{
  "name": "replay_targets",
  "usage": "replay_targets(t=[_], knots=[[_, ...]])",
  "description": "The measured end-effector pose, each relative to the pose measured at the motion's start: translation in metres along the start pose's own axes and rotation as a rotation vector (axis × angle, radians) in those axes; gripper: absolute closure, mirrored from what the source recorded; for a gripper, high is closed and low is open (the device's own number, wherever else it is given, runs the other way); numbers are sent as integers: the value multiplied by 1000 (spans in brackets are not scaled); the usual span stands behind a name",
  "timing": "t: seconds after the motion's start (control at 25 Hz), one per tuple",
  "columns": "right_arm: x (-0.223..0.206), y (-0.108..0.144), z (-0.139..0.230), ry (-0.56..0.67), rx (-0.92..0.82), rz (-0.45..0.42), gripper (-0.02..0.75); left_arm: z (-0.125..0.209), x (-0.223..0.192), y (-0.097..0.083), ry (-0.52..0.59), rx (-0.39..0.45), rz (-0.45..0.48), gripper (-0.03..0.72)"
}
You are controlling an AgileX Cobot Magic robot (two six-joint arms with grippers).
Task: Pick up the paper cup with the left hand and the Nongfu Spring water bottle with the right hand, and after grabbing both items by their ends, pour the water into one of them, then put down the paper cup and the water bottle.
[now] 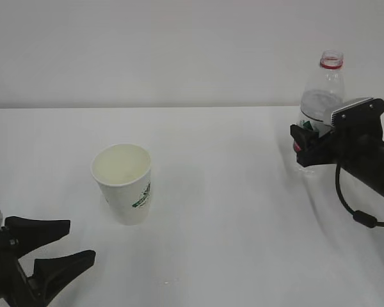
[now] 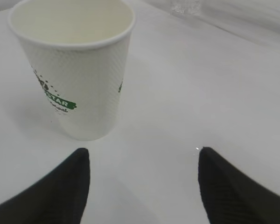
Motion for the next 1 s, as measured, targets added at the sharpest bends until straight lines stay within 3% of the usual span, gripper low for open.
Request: replay_targets(t=[0.2,0.36,0.72,1.0], knots=[[6,-6,-39,-73,28,12,232,0,0,2,-1,-51,-12,91],[12,-5,-70,-128,68,-2,232,-1,1,17,-4,-29,-91,11],[30,-3,-110,-155,141,-16,232,2,-21,38,8,-25,-122,-2],[35,-4,-120,-165,154,-14,232,4,-45,51,8,-28,-117,-3]])
Point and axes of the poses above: a point on each arm's last joint axis where the gripper is mounted, x pointing back along that axis away from the gripper, y along the wrist's bending axis when the last joint is at zero, z = x × y, the point moved 10 cm from there along -x, pointing out along that axis toward the gripper, and after that the axes turned 2 degrees about -x, right-handed, at the moved point
